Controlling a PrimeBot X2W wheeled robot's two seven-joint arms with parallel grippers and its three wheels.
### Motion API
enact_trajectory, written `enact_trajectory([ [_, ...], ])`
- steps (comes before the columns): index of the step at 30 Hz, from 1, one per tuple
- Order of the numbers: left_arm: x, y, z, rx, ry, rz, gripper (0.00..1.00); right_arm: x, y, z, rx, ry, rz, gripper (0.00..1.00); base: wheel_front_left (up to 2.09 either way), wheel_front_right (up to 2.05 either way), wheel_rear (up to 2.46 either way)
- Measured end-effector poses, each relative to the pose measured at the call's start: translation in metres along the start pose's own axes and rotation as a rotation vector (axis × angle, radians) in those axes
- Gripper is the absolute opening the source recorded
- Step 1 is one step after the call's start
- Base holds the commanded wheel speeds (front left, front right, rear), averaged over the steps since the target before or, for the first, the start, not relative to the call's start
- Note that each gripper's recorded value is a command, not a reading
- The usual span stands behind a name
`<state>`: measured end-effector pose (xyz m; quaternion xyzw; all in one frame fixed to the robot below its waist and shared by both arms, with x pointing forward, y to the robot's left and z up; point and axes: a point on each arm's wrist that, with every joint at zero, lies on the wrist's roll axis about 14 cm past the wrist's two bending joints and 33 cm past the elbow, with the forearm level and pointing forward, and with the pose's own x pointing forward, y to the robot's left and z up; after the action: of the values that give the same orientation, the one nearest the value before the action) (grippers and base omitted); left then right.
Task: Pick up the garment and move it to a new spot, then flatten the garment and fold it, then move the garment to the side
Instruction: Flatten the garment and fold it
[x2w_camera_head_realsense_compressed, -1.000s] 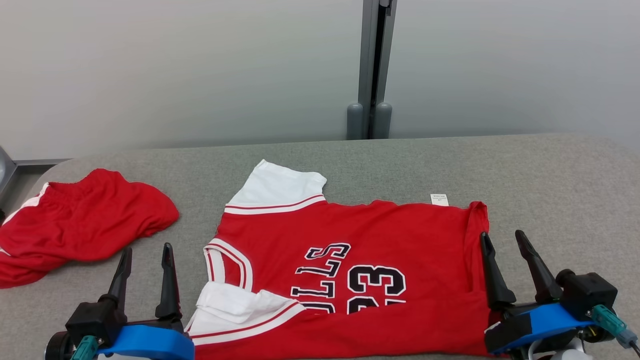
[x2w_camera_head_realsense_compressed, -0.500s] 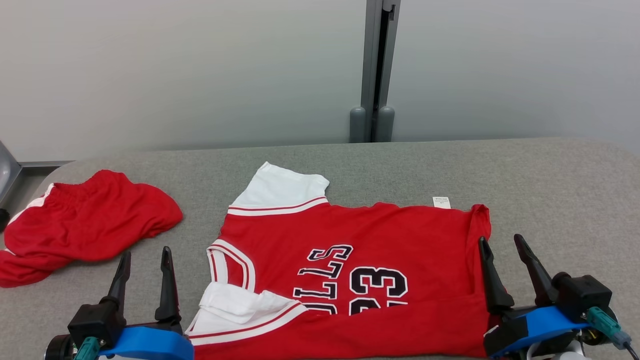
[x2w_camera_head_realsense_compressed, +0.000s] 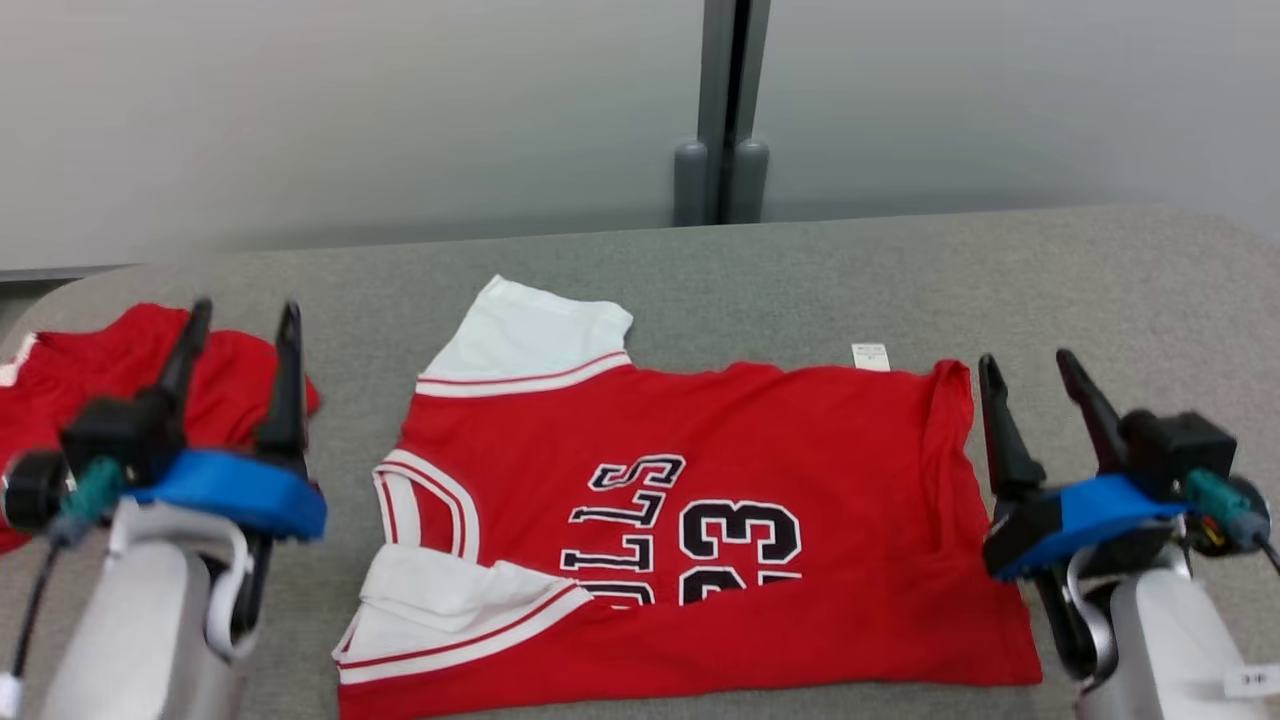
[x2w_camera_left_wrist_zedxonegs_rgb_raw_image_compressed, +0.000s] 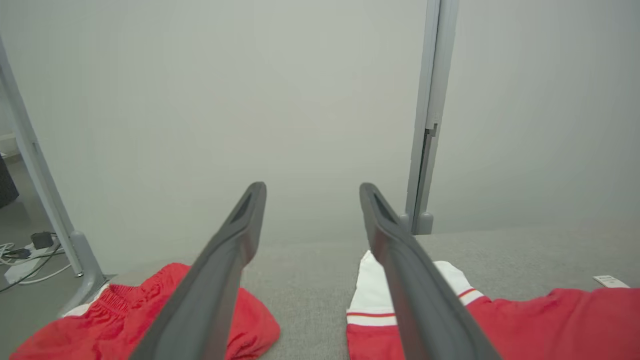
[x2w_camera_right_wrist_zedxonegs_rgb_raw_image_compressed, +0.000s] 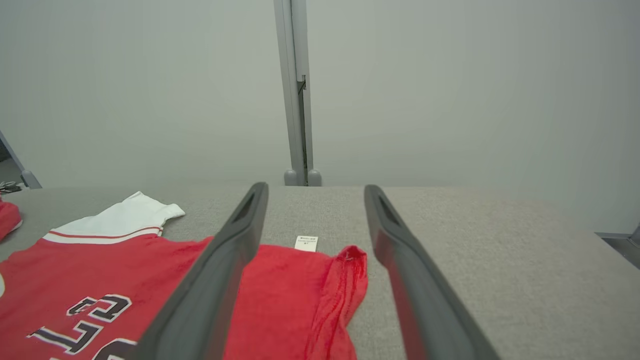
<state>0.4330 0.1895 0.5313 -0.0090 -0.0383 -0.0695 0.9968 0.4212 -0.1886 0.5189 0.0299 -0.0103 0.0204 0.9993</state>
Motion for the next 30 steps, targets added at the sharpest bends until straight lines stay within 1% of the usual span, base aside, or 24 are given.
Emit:
enact_trajectory([
  [3, 0.046, -0.004, 0.018, 0.014, -0.020, -0.053, 1.00, 0.023, -0.006, 0.008, -0.022, -0.009, -0.010, 1.00, 0.00, 0.00, 0.00],
  [6, 0.090, -0.010, 0.024, 0.026, -0.010, -0.103, 1.00, 0.044, -0.012, 0.005, -0.045, 0.008, -0.020, 1.00, 0.00, 0.00, 0.00],
  [11, 0.150, -0.022, 0.011, 0.040, 0.056, -0.173, 1.00, 0.076, -0.017, -0.006, -0.066, 0.026, -0.017, 1.00, 0.00, 0.00, 0.00],
  [14, 0.173, -0.035, -0.013, 0.037, 0.133, -0.225, 1.00, 0.090, -0.018, -0.018, -0.069, 0.042, -0.012, 1.00, 0.00, 0.00, 0.00],
  [20, 0.192, -0.051, -0.082, 0.032, 0.347, -0.299, 1.00, 0.105, -0.022, -0.040, -0.070, 0.071, -0.009, 1.00, 0.00, 0.00, 0.00],
  [23, 0.192, -0.062, -0.118, 0.004, 0.448, -0.331, 1.00, 0.110, -0.027, -0.047, -0.079, 0.078, -0.014, 1.00, 0.00, 0.00, 0.00],
  [26, 0.188, -0.067, -0.149, 0.015, 0.554, -0.358, 1.00, 0.112, -0.032, -0.054, -0.083, 0.089, -0.020, 1.00, 0.00, 0.00, 0.00],
  [30, 0.179, -0.067, -0.178, 0.010, 0.660, -0.369, 1.00, 0.113, -0.037, -0.055, -0.092, 0.085, -0.028, 1.00, 0.00, 0.00, 0.00],
])
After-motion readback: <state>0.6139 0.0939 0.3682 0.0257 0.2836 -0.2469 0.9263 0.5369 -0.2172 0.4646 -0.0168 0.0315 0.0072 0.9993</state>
